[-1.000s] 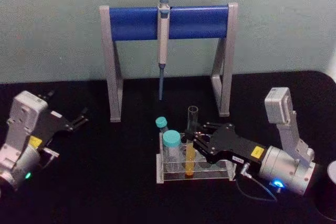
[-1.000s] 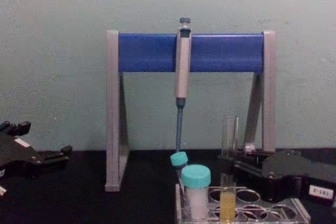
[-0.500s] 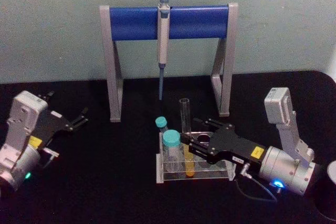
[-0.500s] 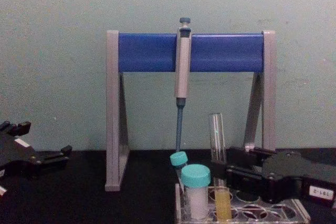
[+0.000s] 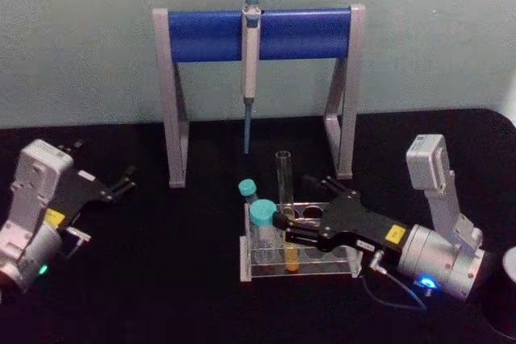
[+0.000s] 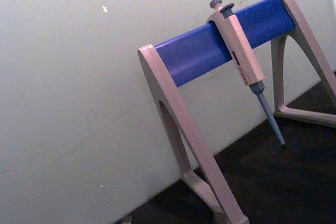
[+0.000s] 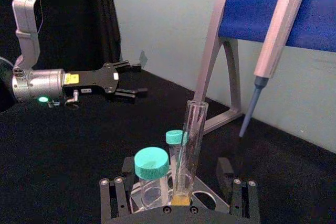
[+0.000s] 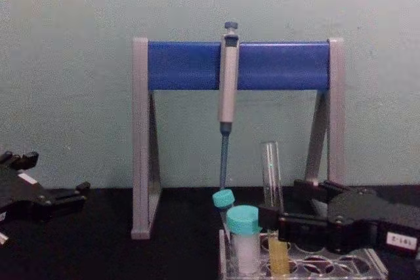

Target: Pick up the test tube from the test tube rack, shake it, then place it back into the test tube rack.

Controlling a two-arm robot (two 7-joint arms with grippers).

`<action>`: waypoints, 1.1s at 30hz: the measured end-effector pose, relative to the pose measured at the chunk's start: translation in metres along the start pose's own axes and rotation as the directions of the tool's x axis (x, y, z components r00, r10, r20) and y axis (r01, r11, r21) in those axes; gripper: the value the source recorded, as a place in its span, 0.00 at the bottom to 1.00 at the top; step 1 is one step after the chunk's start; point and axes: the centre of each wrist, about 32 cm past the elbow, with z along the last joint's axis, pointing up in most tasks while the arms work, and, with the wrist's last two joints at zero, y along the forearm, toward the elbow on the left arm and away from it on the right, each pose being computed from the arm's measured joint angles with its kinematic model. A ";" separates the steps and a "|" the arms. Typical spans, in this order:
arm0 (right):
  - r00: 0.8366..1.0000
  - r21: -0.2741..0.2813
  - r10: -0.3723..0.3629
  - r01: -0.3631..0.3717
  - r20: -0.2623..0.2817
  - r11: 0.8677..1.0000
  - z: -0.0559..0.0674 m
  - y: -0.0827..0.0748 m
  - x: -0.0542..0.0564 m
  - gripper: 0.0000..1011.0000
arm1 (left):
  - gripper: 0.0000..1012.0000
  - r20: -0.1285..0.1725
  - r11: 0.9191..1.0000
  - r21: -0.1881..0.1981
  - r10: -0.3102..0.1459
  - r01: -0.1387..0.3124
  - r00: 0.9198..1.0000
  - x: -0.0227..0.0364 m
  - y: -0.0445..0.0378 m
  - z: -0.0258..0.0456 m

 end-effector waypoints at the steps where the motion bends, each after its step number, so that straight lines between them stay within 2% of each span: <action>1: 1.000 0.000 0.000 0.000 0.000 1.000 0.000 0.000 0.000 0.99 | 0.99 0.000 1.000 0.000 0.000 0.000 1.000 0.0000 0.0000 0.0000; 7: 1.000 0.009 -0.002 0.002 0.001 1.000 0.002 0.000 0.000 0.99 | 0.99 0.000 1.000 0.000 0.000 0.000 1.000 0.0000 0.0000 0.0000; 13: 0.999 0.078 -0.023 0.021 0.031 0.997 0.013 -0.003 -0.002 0.99 | 0.99 0.000 1.000 0.000 0.000 0.000 1.000 0.0000 0.0000 0.0000; 16: 0.997 0.134 -0.060 0.053 0.051 0.990 0.021 -0.007 -0.004 0.99 | 0.99 0.000 1.000 0.000 0.000 0.000 1.000 0.0000 0.0000 0.0000; 17: 0.994 0.166 -0.092 0.080 0.062 0.983 0.024 -0.010 -0.006 0.99 | 0.99 0.000 1.000 0.000 0.000 0.000 1.000 0.0000 0.0000 0.0000; 20: 0.984 0.215 -0.157 0.136 0.084 0.967 0.029 -0.014 -0.008 0.99 | 0.99 0.000 1.000 0.000 0.000 0.000 1.000 0.0000 0.0000 0.0000; 21: 0.979 0.230 -0.182 0.157 0.091 0.960 0.030 -0.015 -0.009 0.99 | 0.99 0.000 1.000 0.000 0.000 0.000 1.000 0.0000 0.0000 0.0000; 22: 0.966 0.261 -0.238 0.206 0.098 0.943 0.033 -0.018 -0.011 0.99 | 0.99 0.000 1.000 0.000 0.000 0.000 1.000 0.0000 0.0000 0.0000; 23: 0.958 0.274 -0.269 0.234 0.097 0.933 0.033 -0.020 -0.012 0.99 | 0.99 0.000 1.000 0.000 0.000 0.000 1.000 0.0000 0.0000 0.0000; 24: 0.942 0.294 -0.323 0.283 0.096 0.913 0.033 -0.022 -0.014 0.99 | 0.99 0.000 1.000 0.000 0.000 0.000 1.000 0.0000 0.0000 0.0000; 26: 0.924 0.308 -0.371 0.328 0.092 0.893 0.032 -0.024 -0.017 0.99 | 0.99 0.000 1.000 0.000 0.000 0.000 1.000 0.0000 0.0000 0.0000; 27: 0.898 0.313 -0.433 0.389 0.083 0.866 0.029 -0.026 -0.020 0.99 | 0.99 0.000 1.000 0.000 0.000 0.000 1.000 0.0000 0.0000 0.0000; 29: 0.873 0.311 -0.483 0.441 0.071 0.842 0.025 -0.028 -0.023 0.99 | 0.99 0.000 1.000 0.000 0.000 0.000 1.000 0.0000 0.0000 0.0000; 30: 0.845 0.299 -0.532 0.494 0.057 0.816 0.022 -0.029 -0.025 0.99 | 0.99 0.000 1.000 0.000 0.000 0.000 1.000 0.0000 0.0000 0.0000; 31: 0.836 0.293 -0.547 0.511 0.053 0.808 0.020 -0.029 -0.026 0.99 | 0.99 0.000 1.000 0.000 0.000 0.000 1.000 0.0000 0.0000 0.0000; 32: 0.811 0.268 -0.584 0.553 0.047 0.789 0.015 -0.029 -0.028 0.99 | 0.99 0.000 1.000 0.000 0.000 0.000 1.000 0.0000 0.0000 0.0000; 33: 0.811 0.268 -0.584 0.553 0.047 0.789 0.015 -0.029 -0.028 0.99 | 0.99 0.000 1.000 0.000 0.000 0.000 1.000 0.0000 0.0000 0.0000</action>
